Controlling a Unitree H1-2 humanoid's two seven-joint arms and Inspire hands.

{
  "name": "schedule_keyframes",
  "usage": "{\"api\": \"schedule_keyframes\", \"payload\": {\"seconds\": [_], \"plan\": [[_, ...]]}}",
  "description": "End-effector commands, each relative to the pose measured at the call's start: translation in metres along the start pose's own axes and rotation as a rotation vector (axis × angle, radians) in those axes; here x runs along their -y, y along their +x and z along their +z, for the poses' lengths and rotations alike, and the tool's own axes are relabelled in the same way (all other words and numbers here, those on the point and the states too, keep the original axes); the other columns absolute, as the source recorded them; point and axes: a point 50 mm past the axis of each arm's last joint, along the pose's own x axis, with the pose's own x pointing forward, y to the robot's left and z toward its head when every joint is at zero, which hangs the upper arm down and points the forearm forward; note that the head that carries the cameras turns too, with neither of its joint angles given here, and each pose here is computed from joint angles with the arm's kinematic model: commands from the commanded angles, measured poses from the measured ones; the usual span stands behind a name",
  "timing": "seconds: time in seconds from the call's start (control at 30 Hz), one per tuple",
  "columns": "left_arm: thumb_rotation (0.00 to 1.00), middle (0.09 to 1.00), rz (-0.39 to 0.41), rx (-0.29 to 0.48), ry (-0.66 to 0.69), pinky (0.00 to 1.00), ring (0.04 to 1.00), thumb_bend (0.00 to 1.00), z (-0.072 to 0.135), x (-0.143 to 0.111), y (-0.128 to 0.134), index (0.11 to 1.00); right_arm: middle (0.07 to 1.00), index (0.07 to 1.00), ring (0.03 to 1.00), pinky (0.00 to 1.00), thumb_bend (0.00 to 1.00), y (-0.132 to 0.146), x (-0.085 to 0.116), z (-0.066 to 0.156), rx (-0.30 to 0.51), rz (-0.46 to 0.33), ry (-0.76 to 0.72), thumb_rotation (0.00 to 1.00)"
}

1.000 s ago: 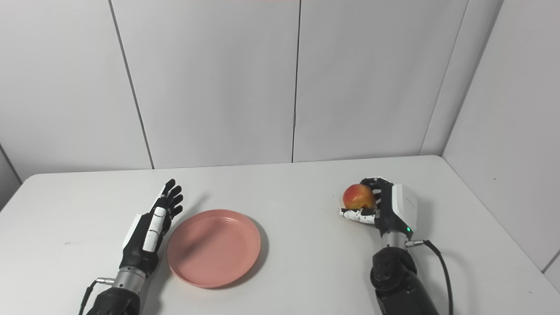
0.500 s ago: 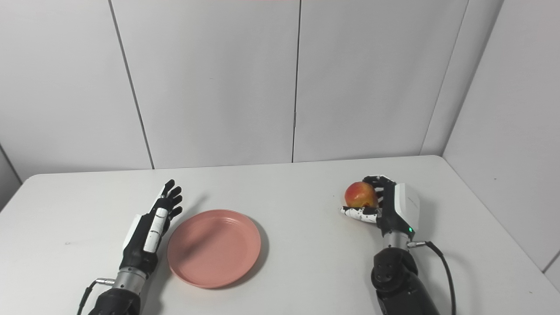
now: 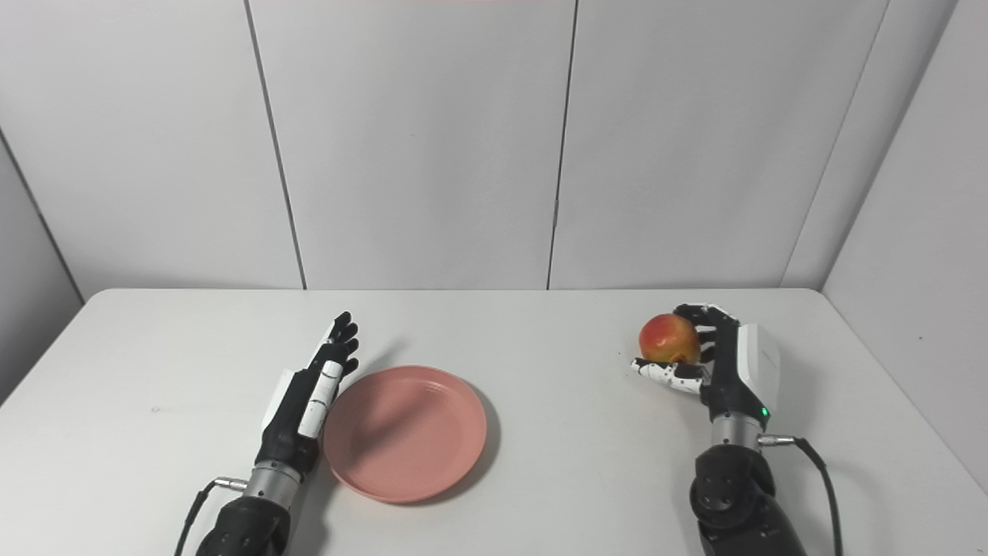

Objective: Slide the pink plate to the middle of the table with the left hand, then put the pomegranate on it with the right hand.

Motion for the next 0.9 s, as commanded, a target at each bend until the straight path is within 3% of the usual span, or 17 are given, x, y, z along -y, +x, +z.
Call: {"api": "schedule_keyframes", "payload": {"seconds": [0.0,0.67,0.87], "plan": [[1.00,0.993,-0.013,-0.021,-0.019,0.98,0.993,0.63,-0.007,0.010,-0.002,0.987,0.488,0.534,0.416,0.40,0.51,0.018,0.021,0.020,0.130,-0.045,0.035,0.00],[1.00,0.998,-0.025,-0.028,-0.029,0.98,0.998,0.60,-0.004,0.028,0.003,0.988,0.489,0.521,0.432,0.43,0.52,-0.001,0.024,0.053,0.224,0.038,0.137,0.00],[1.00,0.993,-0.024,-0.023,-0.025,0.97,0.990,0.59,-0.003,0.031,0.002,0.985,0.482,0.536,0.411,0.38,0.51,-0.007,0.023,0.062,0.258,0.065,0.132,0.00]]}}
